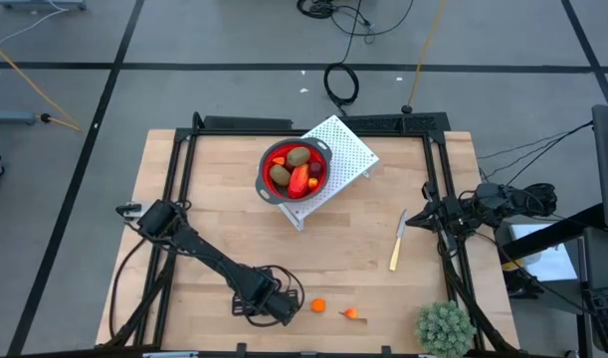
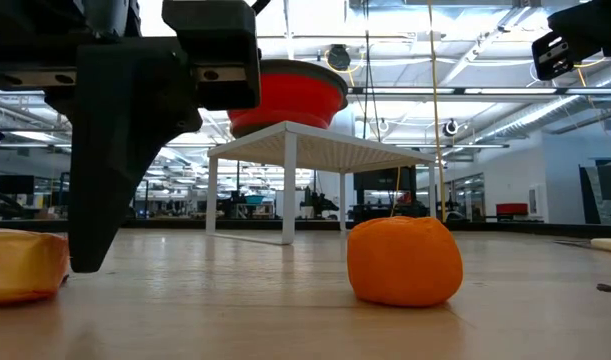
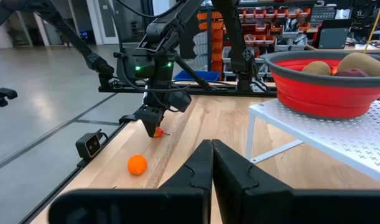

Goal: Pick & Place Fruit
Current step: Put the left peach into the red strainer bowl on the shelf

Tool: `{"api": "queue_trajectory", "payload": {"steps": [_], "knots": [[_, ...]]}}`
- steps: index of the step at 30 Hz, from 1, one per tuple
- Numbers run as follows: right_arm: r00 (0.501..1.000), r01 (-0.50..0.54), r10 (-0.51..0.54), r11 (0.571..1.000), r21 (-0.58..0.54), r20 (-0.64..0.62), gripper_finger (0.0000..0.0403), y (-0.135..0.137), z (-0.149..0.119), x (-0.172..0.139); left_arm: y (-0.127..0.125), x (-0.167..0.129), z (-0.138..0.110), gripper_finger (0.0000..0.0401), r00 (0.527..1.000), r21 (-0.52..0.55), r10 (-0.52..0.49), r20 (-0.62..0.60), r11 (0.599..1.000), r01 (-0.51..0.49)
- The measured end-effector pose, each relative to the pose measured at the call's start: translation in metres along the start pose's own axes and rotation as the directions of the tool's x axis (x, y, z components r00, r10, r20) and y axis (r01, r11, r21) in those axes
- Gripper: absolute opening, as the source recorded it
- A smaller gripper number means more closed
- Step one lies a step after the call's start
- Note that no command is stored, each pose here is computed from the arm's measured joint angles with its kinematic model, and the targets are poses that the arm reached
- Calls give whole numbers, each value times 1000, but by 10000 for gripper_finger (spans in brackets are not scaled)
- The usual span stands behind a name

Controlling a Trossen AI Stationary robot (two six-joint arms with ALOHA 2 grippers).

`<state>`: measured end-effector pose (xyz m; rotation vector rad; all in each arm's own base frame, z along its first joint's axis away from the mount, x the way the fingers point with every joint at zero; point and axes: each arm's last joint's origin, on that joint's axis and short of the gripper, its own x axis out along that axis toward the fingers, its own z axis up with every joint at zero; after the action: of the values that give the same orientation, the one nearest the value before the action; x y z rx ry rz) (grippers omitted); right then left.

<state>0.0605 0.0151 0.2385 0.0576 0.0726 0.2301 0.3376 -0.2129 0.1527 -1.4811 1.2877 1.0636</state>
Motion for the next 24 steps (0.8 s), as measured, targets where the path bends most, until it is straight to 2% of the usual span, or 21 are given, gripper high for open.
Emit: {"api": "queue_trajectory", "payload": {"steps": [10, 24], "knots": [[1000, 1, -1, 1000, 0, 0, 0, 0, 0, 0, -1, 0, 2, 181, 999, 25, -28, 36, 999, 27], [1000, 1, -1, 1000, 0, 0, 0, 0, 0, 0, 0, 0, 1, 172, 1000, 28, 6, -6, 1000, -6]]}}
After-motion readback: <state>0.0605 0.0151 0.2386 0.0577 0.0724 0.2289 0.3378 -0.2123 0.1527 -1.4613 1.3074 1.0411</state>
